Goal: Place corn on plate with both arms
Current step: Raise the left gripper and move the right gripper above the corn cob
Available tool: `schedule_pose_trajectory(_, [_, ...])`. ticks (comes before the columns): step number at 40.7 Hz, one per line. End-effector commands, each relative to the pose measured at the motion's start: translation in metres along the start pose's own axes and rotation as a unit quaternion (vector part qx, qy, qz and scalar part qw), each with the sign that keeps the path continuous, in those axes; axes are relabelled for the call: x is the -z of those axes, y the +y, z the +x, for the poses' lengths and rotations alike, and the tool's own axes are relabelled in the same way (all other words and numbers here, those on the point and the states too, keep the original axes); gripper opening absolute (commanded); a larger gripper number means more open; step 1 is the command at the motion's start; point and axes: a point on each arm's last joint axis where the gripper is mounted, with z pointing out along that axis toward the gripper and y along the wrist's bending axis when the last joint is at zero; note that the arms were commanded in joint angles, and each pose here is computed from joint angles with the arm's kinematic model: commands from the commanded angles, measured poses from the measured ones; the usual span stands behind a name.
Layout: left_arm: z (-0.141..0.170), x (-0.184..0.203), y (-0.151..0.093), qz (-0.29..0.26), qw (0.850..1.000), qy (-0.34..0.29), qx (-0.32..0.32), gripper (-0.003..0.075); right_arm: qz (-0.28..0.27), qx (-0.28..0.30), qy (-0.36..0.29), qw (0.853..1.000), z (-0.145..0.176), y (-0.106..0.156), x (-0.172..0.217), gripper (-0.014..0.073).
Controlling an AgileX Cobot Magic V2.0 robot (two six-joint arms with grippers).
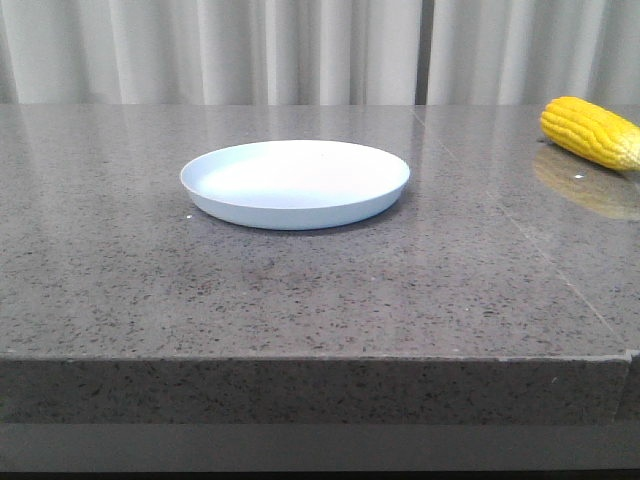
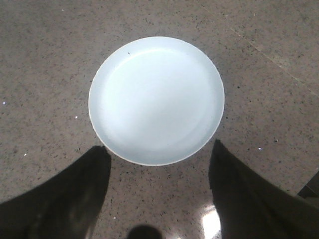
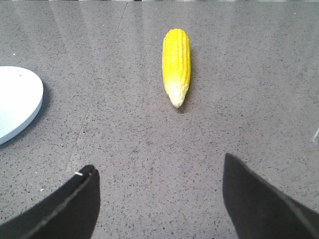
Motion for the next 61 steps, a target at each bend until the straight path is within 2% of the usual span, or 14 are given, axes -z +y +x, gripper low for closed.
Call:
schedule_pose_trajectory(1, [0.009,0.039,-0.005,-0.011,0.998,-0.069,0.009,0.043,0.002,0.005,-0.05,0.999,-0.016,0.0,0.003,0.0542])
schedule_pose_trajectory(10, [0.052,0.068,-0.01,-0.009,0.993,-0.116,0.013,0.0429,0.002,0.005,-0.05,0.999,-0.016,0.0,0.003,0.0542])
schedule_pose_trajectory(28, [0.145,0.097,-0.017,-0.007,0.987,-0.153,0.039,0.0429,0.002,0.005,-0.052,0.999,-0.017,0.0,0.003,0.0542])
schedule_pose_trajectory(41, [0.159,0.104,-0.017,-0.013,0.984,-0.173,0.039,0.0429,0.002,0.005,-0.052,0.999,-0.017,0.0,0.003,0.0542])
schedule_pose_trajectory(48, [0.159,0.104,-0.017,-0.013,0.984,-0.173,0.039,0.0429,0.032,0.049,-0.06,0.996,-0.022,-0.005,0.002,0.0546])
schedule_pose_trajectory(51, [0.159,0.104,-0.017,-0.013,0.984,-0.173,0.039,0.0429,0.035,0.054,-0.05,0.997,-0.026,-0.005,-0.004,0.0554])
schedule_pose_trajectory(57, [0.159,0.104,-0.017,-0.013,0.984,-0.173,0.039,0.0429,0.036,0.053,-0.016,0.998,-0.039,-0.005,-0.021,0.0626])
schedule_pose_trajectory(61, [0.159,0.104,-0.017,-0.013,0.984,-0.173,0.039,0.0429,0.037,0.052,0.014,0.998,-0.051,-0.005,-0.038,0.0628])
